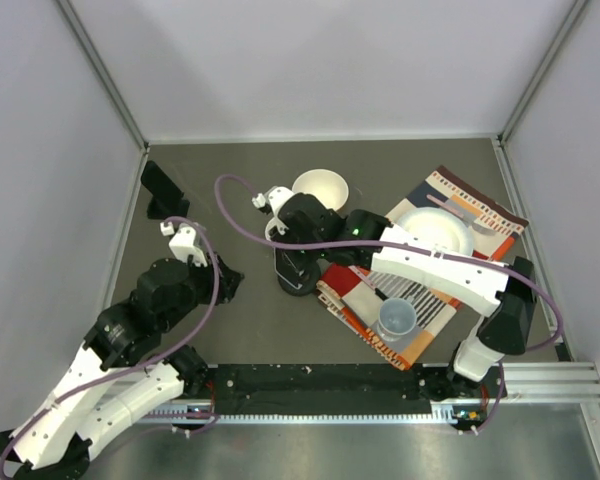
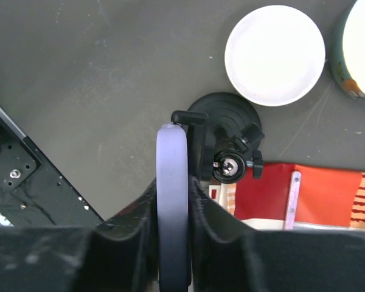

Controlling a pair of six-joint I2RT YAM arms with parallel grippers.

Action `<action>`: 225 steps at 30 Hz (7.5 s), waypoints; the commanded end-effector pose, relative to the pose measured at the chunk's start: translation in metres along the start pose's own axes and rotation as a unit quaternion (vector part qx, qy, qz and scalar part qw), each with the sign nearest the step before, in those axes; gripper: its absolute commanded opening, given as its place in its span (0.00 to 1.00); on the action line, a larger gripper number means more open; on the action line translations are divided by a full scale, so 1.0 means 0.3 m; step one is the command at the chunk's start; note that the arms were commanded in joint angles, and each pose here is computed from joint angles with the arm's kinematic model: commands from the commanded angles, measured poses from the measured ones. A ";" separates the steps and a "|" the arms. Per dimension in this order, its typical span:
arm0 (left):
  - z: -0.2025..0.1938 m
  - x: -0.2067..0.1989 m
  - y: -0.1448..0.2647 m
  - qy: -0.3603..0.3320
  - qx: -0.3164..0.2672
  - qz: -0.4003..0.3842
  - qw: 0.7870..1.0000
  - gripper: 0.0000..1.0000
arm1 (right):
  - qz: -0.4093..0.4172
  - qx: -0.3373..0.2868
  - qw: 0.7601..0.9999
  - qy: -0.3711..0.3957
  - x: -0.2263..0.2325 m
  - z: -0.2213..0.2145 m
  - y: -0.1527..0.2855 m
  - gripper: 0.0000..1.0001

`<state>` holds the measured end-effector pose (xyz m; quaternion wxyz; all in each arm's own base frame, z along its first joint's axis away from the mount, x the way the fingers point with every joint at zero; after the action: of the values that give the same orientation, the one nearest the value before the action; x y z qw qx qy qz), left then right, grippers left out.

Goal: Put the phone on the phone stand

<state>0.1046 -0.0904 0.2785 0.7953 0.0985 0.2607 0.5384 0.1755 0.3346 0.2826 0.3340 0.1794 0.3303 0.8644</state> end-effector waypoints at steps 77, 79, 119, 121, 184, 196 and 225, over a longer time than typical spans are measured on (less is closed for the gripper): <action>-0.121 -0.140 -0.149 -0.124 0.106 -0.268 0.950 0.54 | 0.472 -0.125 0.859 0.154 -0.103 -0.063 0.023 0.00; -0.122 -0.143 -0.152 -0.123 0.106 -0.272 0.948 0.54 | 0.470 -0.124 0.861 0.151 -0.113 -0.063 0.014 0.00; -0.114 -0.108 -0.173 -0.150 0.057 -0.233 0.959 0.00 | 0.485 -0.137 0.859 0.093 -0.049 -0.200 -0.099 0.50; -0.110 -0.110 -0.172 -0.151 0.059 -0.234 0.959 0.00 | 0.502 -0.118 0.853 0.084 -0.051 -0.199 -0.110 0.39; 0.103 -0.198 -0.132 -0.125 0.087 -0.239 0.959 0.68 | 0.508 -0.125 0.849 0.078 -0.096 -0.188 -0.123 0.00; 0.102 -0.143 -0.168 -0.140 0.086 -0.181 0.970 0.00 | 0.452 -0.147 0.879 0.041 -0.098 -0.165 -0.110 0.70; 0.475 0.283 -0.024 -0.057 -0.238 0.291 0.925 0.00 | 0.328 -0.236 0.913 -0.061 -0.152 -0.301 0.280 0.99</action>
<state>0.1717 -0.0127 0.3284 0.6168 0.1091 0.1044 0.7725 0.1266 0.2269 0.2482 0.0731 0.2962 0.0449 0.9513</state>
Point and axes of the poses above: each gripper's point midway between its finger pads, its own y axis back along the fingers, its own x axis along the line the jaws close on, z = x × y, the point moved 8 cm from there along y, back along the fingers, and after that the axes turned 5 degrees about -y, right-handed, at the moved point
